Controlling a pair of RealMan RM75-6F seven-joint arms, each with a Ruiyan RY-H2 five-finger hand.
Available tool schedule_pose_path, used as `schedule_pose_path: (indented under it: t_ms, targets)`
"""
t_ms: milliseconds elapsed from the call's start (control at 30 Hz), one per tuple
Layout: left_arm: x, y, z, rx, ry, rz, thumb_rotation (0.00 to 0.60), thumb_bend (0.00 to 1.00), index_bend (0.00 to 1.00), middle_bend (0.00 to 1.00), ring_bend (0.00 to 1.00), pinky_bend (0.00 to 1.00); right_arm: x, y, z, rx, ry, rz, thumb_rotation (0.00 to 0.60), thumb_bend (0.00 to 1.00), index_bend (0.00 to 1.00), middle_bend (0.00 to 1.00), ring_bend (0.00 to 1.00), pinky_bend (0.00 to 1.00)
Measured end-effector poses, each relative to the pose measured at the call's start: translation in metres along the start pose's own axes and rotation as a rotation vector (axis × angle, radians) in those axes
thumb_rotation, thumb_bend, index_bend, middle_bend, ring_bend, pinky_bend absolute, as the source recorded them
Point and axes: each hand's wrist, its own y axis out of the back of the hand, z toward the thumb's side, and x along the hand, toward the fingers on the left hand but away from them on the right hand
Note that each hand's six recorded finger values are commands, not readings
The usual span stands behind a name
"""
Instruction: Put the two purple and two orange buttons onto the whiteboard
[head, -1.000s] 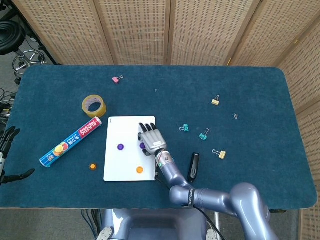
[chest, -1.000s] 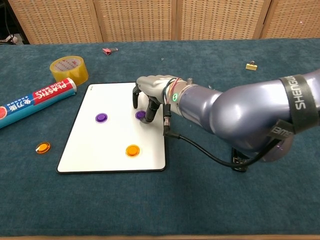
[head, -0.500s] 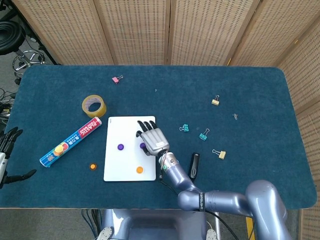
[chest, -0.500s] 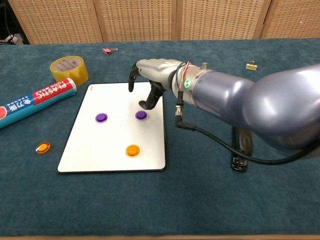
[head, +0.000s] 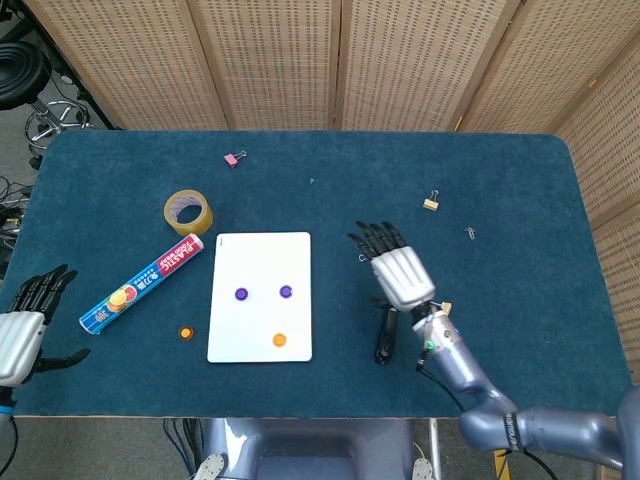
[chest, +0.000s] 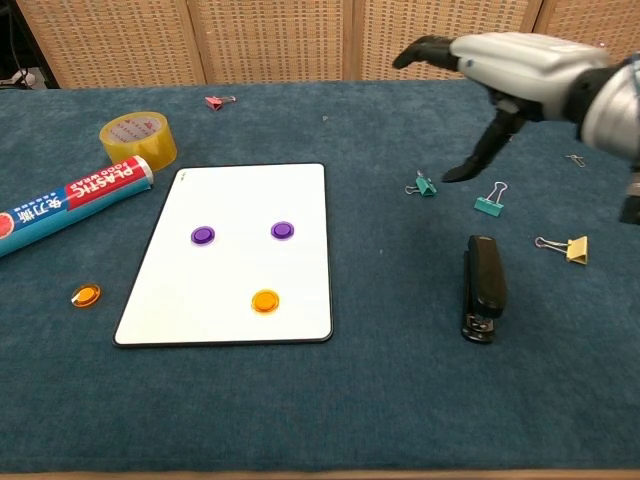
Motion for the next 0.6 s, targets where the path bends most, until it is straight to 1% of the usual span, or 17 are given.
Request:
schedule_pose_path:
  t_ms: [67, 200, 300, 467, 600]
  targets:
    - [0.002, -0.007, 0.004, 0.020, -0.012, -0.016, 0.600, 0.05, 0.04, 0.00, 0.00, 0.00, 0.016, 0.006, -0.019, 0.004, -0.024, -0.012, 0.600, 0.07, 0.07, 0.00, 0.00, 0.00]
    - [0.008, -0.029, 0.016, 0.079, -0.047, -0.078, 0.600, 0.06, 0.06, 0.00, 0.00, 0.00, 0.055, 0.014, -0.058, 0.005, -0.081, -0.018, 0.600, 0.07, 0.07, 0.00, 0.00, 0.00]
    - [0.014, -0.046, 0.026, 0.119, -0.073, -0.122, 0.600, 0.07, 0.09, 0.00, 0.00, 0.00, 0.081, 0.018, -0.079, 0.008, -0.118, -0.016, 0.600, 0.07, 0.07, 0.00, 0.00, 0.00]
    - [0.027, -0.070, 0.037, 0.161, -0.087, -0.175, 0.600, 0.09, 0.13, 0.00, 0.00, 0.00, 0.119, 0.024, -0.102, -0.010, -0.166, -0.029, 0.600, 0.07, 0.07, 0.00, 0.00, 0.00]
    - [0.038, -0.090, 0.045, 0.161, -0.092, -0.219, 0.600, 0.10, 0.15, 0.00, 0.00, 0.00, 0.151, 0.026, -0.117, -0.029, -0.202, -0.040, 0.600, 0.07, 0.07, 0.00, 0.00, 0.00]
